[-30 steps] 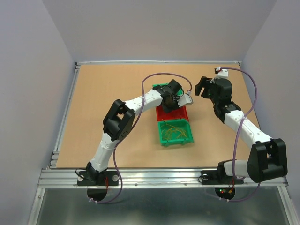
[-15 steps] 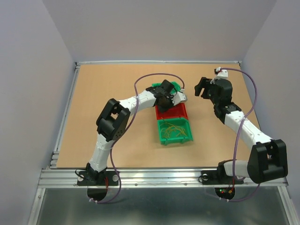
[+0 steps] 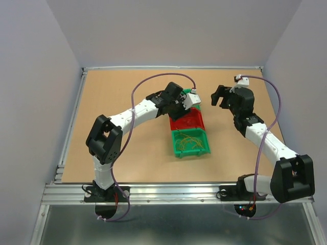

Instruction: Untangle the cables

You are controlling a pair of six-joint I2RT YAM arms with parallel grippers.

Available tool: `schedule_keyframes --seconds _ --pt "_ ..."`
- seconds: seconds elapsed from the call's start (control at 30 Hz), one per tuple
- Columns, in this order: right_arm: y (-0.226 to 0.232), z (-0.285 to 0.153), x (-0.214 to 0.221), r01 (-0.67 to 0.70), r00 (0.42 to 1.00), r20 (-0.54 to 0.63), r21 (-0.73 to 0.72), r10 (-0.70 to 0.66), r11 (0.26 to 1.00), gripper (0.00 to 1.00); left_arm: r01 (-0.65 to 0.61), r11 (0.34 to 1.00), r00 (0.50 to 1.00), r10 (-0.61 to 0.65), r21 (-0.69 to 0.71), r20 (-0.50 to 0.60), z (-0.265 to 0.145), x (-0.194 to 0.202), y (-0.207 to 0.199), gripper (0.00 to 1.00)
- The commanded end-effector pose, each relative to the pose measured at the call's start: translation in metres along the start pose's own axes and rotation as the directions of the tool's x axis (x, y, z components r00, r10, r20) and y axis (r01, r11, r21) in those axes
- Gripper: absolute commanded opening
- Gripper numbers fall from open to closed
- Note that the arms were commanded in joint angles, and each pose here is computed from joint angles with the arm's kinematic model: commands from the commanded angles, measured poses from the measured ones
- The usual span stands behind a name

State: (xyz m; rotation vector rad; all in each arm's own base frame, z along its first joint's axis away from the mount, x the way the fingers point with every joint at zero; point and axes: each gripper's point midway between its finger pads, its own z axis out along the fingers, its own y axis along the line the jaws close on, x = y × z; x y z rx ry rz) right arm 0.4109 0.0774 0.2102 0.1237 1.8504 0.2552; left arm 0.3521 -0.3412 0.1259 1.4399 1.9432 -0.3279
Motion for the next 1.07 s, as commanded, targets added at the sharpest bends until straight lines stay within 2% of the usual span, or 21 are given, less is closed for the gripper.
schedule_keyframes --seconds 0.0,0.07,0.1,0.13,0.2,0.23,0.27,0.37,0.43,0.47,0.57,0.67,0.73,0.83,0.93,1.03 --pt "0.005 -0.011 -0.021 0.03 0.994 0.109 -0.046 -0.025 0.998 0.94 0.021 0.998 0.997 -0.017 -0.055 0.072 -0.028 -0.014 0.01 0.62" --pt "0.007 -0.017 -0.028 0.032 0.988 0.15 -0.061 -0.022 0.998 0.98 0.036 0.996 0.995 -0.029 -0.077 0.099 -0.043 -0.015 0.014 0.72" --pt "0.01 -0.02 -0.031 0.035 0.984 0.178 -0.079 -0.021 0.996 0.99 0.053 0.993 0.986 -0.036 -0.101 0.161 -0.061 -0.028 0.018 0.75" --pt "0.013 -0.023 -0.035 0.041 0.98 0.199 -0.093 -0.021 0.995 1.0 0.075 0.991 0.984 -0.056 -0.109 0.17 -0.066 -0.02 0.017 0.78" --pt "0.019 -0.03 -0.049 0.019 0.966 0.258 -0.125 0.014 0.992 1.0 0.13 0.977 0.954 -0.078 -0.167 0.29 -0.092 -0.029 0.039 0.99" --pt "0.028 -0.034 -0.049 0.031 0.966 0.259 -0.173 0.016 0.985 1.0 0.176 0.963 0.921 -0.087 -0.205 0.381 -0.126 -0.039 0.048 0.99" --pt "0.033 -0.039 -0.054 0.038 0.96 0.279 -0.205 0.021 0.978 1.0 0.219 0.947 0.906 -0.108 -0.235 0.409 -0.134 -0.021 0.06 0.99" --pt "0.05 -0.053 -0.053 0.067 0.954 0.299 -0.302 0.027 0.951 1.0 0.33 0.889 0.839 -0.121 -0.318 0.531 -0.185 -0.001 0.077 0.99" --pt "0.059 -0.069 -0.057 0.094 0.944 0.328 -0.353 0.029 0.931 1.0 0.373 0.845 0.795 -0.078 -0.384 0.602 -0.225 0.009 0.09 0.99" --pt "0.059 -0.073 -0.057 0.088 0.943 0.331 -0.357 0.037 0.93 1.0 0.388 0.837 0.799 -0.097 -0.386 0.594 -0.221 0.029 0.085 0.99" --pt "0.056 -0.084 -0.043 0.061 0.945 0.321 -0.368 0.066 0.928 1.0 0.405 0.812 0.773 -0.059 -0.421 0.631 -0.237 0.054 0.075 0.98" --pt "0.047 -0.087 -0.019 0.023 0.952 0.294 -0.353 0.087 0.935 1.0 0.419 0.759 0.747 0.025 -0.499 0.665 -0.264 0.07 0.068 0.98" --pt "0.04 -0.088 -0.006 -0.005 0.954 0.281 -0.336 0.105 0.942 1.0 0.443 0.708 0.702 0.108 -0.55 0.704 -0.286 0.078 0.058 0.98" --pt "0.037 -0.09 -0.001 -0.023 0.953 0.278 -0.333 0.122 0.943 1.0 0.418 0.68 0.637 0.253 -0.602 0.728 -0.311 0.074 0.042 0.99" --pt "0.036 -0.094 -0.001 -0.029 0.946 0.296 -0.332 0.133 0.943 1.0 0.347 0.686 0.629 0.336 -0.64 0.701 -0.306 0.079 0.029 0.99" --pt "0.032 -0.095 0.001 -0.022 0.944 0.305 -0.317 0.125 0.948 1.0 0.306 0.709 0.63 0.349 -0.635 0.694 -0.297 0.079 0.023 0.99"
